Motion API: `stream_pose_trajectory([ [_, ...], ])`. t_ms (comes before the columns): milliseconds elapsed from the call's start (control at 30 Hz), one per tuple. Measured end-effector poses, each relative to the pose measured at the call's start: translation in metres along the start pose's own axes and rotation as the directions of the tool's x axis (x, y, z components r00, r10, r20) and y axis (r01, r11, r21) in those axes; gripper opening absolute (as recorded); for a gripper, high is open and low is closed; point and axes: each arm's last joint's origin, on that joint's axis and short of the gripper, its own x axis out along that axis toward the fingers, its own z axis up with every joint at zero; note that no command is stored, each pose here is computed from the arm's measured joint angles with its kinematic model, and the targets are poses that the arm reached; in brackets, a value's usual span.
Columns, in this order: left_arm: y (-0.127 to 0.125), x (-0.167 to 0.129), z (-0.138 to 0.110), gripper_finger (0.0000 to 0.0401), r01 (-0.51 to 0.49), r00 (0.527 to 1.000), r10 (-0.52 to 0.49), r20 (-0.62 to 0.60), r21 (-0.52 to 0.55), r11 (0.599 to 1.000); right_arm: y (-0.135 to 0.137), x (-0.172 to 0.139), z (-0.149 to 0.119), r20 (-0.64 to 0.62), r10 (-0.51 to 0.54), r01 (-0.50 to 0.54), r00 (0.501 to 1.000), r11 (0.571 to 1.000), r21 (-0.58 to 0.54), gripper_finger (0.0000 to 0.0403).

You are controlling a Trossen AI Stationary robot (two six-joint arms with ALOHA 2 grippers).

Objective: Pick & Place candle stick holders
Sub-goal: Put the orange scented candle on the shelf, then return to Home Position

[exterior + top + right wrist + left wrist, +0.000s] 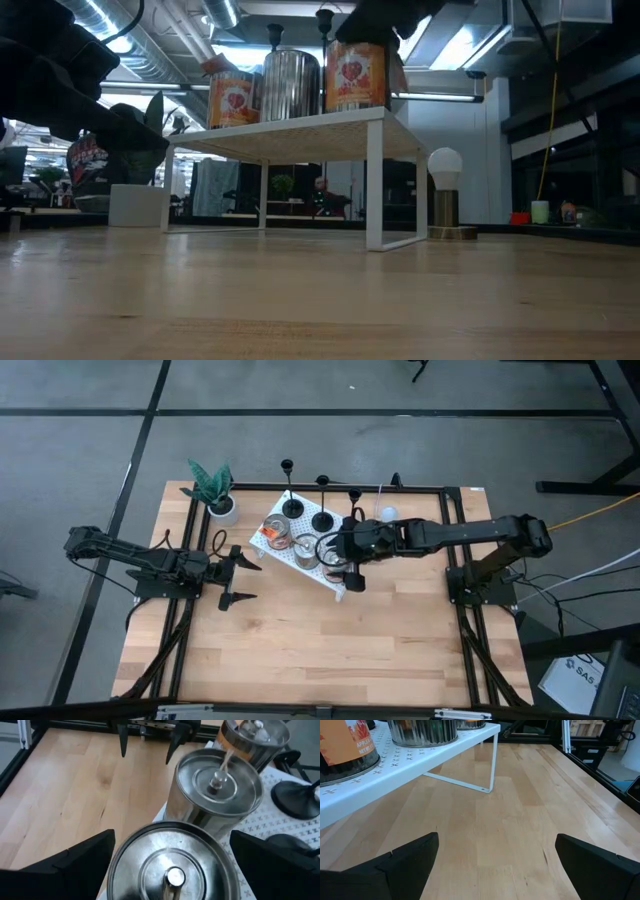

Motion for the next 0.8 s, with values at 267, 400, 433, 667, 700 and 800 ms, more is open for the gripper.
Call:
stream_pose_trajectory([
  [267, 0.000, 0.000, 0.000, 0.0400, 0.000, 1.000, 0.000, 0.000, 0.000, 1.000, 0.008, -0.012, 0.016, 0.006, 0.021, -0.021, 1.000, 0.998, -0.062, 0.0400],
  [400, 0.000, 0.000, 0.000, 0.0400, 0.000, 1.000, 0.000, 0.000, 0.000, 1.000, 0.023, -0.021, 0.027, 0.024, 0.059, -0.055, 0.998, 0.990, -0.130, 0.0400],
  [433, 0.000, 0.000, 0.000, 0.0400, 0.000, 1.000, 0.000, 0.000, 0.000, 1.000, 0.028, -0.024, 0.029, 0.026, 0.071, -0.066, 0.997, 0.986, -0.151, 0.0400],
  [667, 0.000, 0.000, 0.000, 0.0400, 0.000, 1.000, 0.000, -0.001, 0.000, 1.000, 0.070, -0.050, 0.029, 0.019, 0.079, -0.073, 0.997, 0.973, -0.218, 0.0400],
  [700, 0.000, 0.000, 0.000, 0.0400, 0.000, 1.000, 0.000, 0.000, 0.000, 1.000, 0.075, -0.054, 0.026, 0.007, 0.075, -0.072, 0.997, 0.972, -0.224, 0.0400],
  [800, 0.000, 0.000, 0.000, 0.0400, 0.000, 1.000, 0.000, -0.002, 0.000, 1.000, 0.087, -0.062, 0.015, -0.028, 0.063, -0.068, 0.998, 0.975, -0.211, 0.0400],
])
